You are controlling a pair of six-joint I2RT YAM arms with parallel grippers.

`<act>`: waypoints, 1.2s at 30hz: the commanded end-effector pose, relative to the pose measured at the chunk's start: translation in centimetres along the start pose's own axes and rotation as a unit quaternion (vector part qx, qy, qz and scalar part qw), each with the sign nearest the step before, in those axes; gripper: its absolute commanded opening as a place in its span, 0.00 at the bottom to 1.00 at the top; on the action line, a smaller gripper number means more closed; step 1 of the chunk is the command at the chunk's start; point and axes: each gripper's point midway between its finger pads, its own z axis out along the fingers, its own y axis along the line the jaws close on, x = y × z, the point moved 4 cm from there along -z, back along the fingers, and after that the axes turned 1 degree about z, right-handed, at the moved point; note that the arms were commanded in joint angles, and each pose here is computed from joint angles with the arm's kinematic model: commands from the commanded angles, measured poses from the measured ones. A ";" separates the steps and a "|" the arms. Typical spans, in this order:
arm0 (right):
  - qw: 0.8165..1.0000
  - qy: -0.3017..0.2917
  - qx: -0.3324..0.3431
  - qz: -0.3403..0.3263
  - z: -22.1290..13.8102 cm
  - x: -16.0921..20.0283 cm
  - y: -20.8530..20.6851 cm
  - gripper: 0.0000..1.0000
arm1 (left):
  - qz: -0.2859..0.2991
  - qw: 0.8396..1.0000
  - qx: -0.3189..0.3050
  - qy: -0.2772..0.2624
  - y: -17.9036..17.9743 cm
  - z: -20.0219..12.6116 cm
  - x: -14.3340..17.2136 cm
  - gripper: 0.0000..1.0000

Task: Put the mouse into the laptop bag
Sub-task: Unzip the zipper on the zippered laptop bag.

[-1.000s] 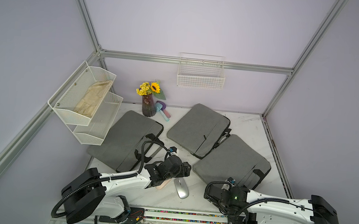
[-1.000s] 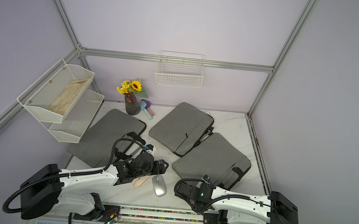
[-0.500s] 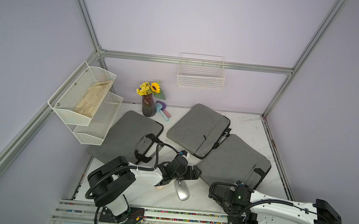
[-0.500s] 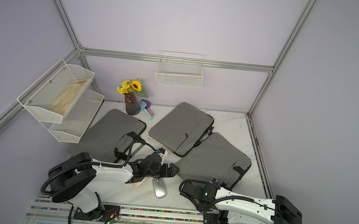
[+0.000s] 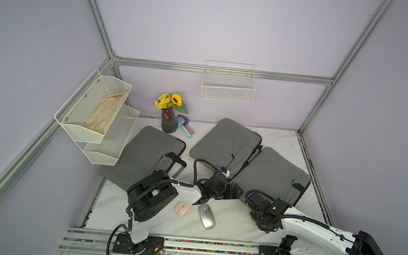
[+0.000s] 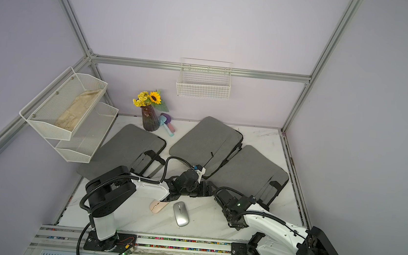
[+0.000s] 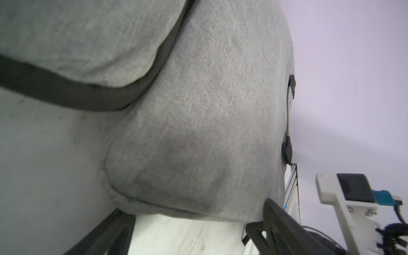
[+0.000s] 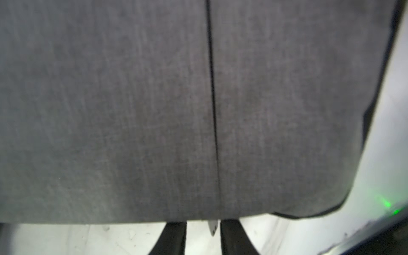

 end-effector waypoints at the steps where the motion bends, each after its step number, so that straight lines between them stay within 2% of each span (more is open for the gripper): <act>1: 0.999 0.002 -0.029 -0.036 -0.2 -0.5 2.3 0.24 | -0.005 1.000 -0.017 0.000 -0.3 1.6 -0.7 0.74; 3: 0.999 0.004 -0.019 -0.041 0.1 -0.4 2.0 0.25 | -0.007 1.000 -0.030 -0.003 0.1 2.2 -1.2 0.67; 5: 0.999 0.007 -0.014 -0.047 0.3 -0.3 1.9 0.25 | -0.010 0.999 -0.032 -0.007 0.3 2.5 -1.8 0.64; 11: 0.998 0.016 -0.008 -0.057 0.5 -0.1 2.0 0.20 | -0.014 0.999 -0.038 -0.027 0.5 1.9 -2.9 0.63; 18: 0.997 0.041 -0.014 -0.065 0.4 0.6 1.7 0.16 | -0.014 0.999 -0.038 -0.027 0.5 1.8 -3.2 0.62; 22: 0.997 0.042 -0.018 -0.064 0.4 0.6 1.7 0.02 | -0.017 0.999 -0.038 -0.029 0.6 1.6 -3.2 0.62; 24: 0.996 0.044 -0.017 -0.070 0.4 0.6 1.8 0.00 | -0.018 0.999 -0.037 -0.030 0.6 1.4 -3.2 0.62; 27: 0.995 0.051 -0.032 -0.085 0.3 0.9 2.6 0.00 | -0.021 0.999 -0.024 -0.025 0.1 1.0 -3.0 0.66; 29: 0.992 0.051 -0.055 -0.097 -0.1 0.8 3.6 0.00 | -0.023 0.999 -0.018 -0.022 -0.2 0.5 -2.9 0.74; 33: 0.980 0.039 -0.134 -0.144 -2.0 0.5 6.5 0.00 | -0.020 1.000 -0.004 -0.012 -1.2 -0.5 -1.9 0.87; 36: 0.962 0.032 -0.211 -0.173 -3.9 0.5 8.7 0.00 | -0.021 1.000 0.007 -0.004 -2.0 -0.8 -0.8 0.92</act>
